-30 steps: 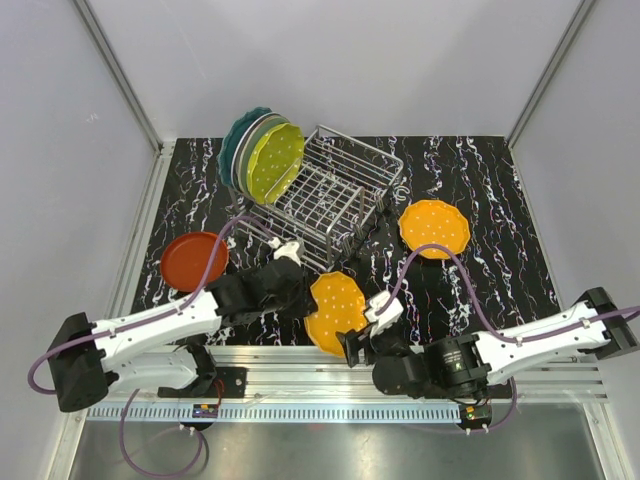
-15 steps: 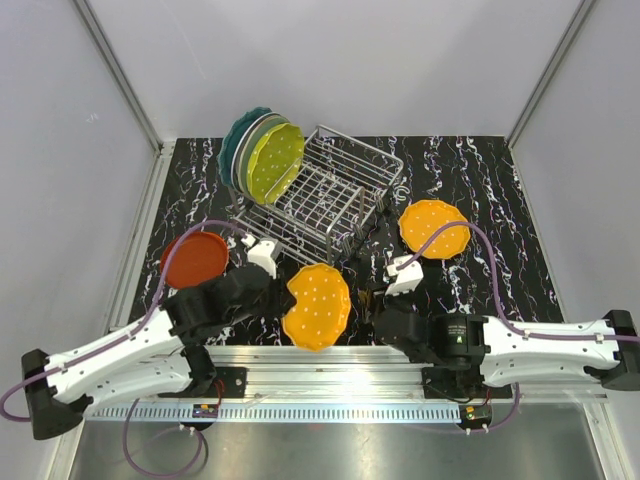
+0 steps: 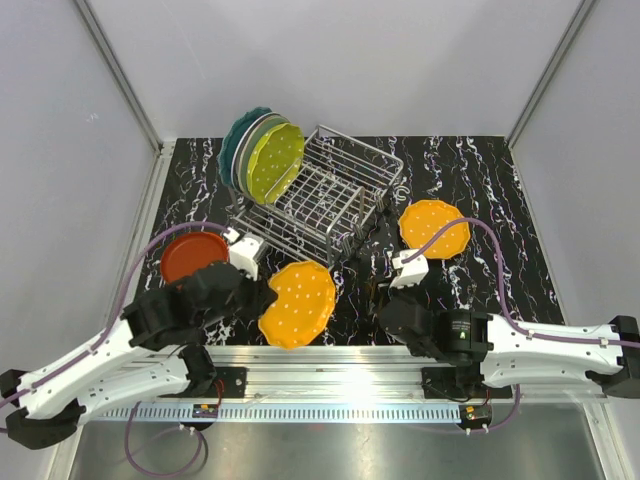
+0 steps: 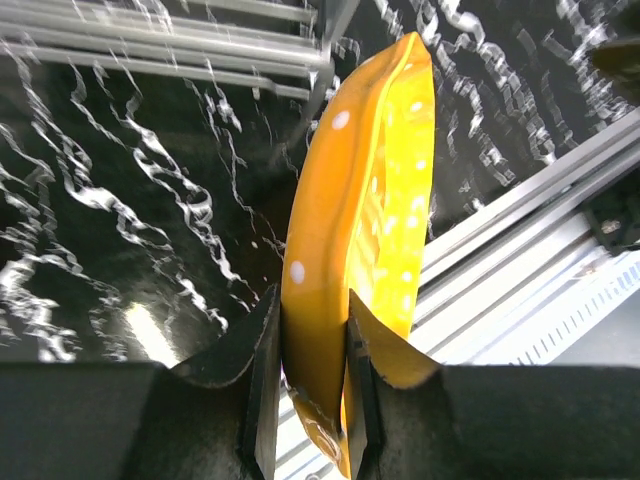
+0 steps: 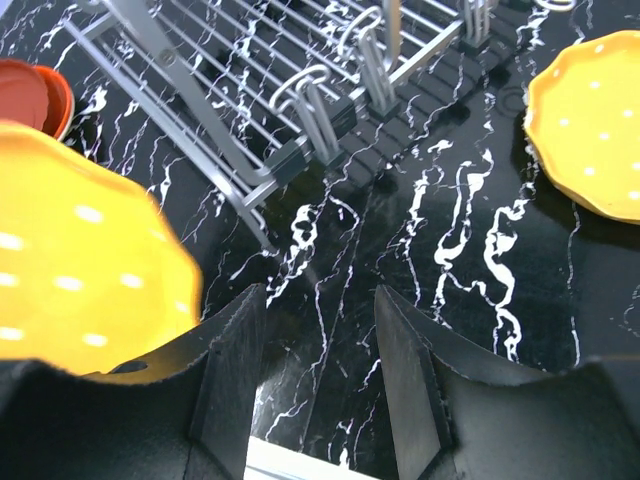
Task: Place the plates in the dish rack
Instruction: Insert the plate into the dish rack
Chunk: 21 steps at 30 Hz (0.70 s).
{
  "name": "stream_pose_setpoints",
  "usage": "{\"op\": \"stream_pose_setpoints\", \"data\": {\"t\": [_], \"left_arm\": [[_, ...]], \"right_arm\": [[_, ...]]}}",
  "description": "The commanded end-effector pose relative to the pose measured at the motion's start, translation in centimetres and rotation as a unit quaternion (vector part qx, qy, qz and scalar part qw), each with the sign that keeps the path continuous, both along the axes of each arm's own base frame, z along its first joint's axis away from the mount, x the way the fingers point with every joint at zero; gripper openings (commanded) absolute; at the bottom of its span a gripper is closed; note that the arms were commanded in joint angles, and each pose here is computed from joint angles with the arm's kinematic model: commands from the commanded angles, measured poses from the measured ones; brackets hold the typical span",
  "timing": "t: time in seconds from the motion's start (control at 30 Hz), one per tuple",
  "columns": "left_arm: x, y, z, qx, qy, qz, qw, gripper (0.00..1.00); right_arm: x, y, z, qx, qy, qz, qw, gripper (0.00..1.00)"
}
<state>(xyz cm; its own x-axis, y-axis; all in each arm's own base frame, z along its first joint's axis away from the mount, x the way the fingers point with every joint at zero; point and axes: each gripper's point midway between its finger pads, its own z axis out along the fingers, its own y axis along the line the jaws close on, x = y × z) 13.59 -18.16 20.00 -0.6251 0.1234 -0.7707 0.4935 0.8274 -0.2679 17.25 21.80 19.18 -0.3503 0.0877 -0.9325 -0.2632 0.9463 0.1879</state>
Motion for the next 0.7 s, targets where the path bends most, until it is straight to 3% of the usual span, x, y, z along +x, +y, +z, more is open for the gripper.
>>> {"op": "stream_pose_setpoints", "data": {"t": [0.0,0.23,0.67], "left_arm": [[1.7,0.0,10.4,-0.108,-0.119,0.017,0.987,0.00],[3.2,2.2,14.2,-0.060,-0.172,0.048,0.982,0.00],[6.7,4.6,24.8,-0.036,-0.308,0.121,0.943,0.00]], "right_arm": [[0.8,-0.7,1.2,0.019,-0.017,-0.020,0.999,0.55],[0.9,-2.0,0.5,0.031,-0.012,-0.029,0.999,0.55],[1.3,-2.2,-0.2,0.023,-0.008,-0.032,0.999,0.55]]}}
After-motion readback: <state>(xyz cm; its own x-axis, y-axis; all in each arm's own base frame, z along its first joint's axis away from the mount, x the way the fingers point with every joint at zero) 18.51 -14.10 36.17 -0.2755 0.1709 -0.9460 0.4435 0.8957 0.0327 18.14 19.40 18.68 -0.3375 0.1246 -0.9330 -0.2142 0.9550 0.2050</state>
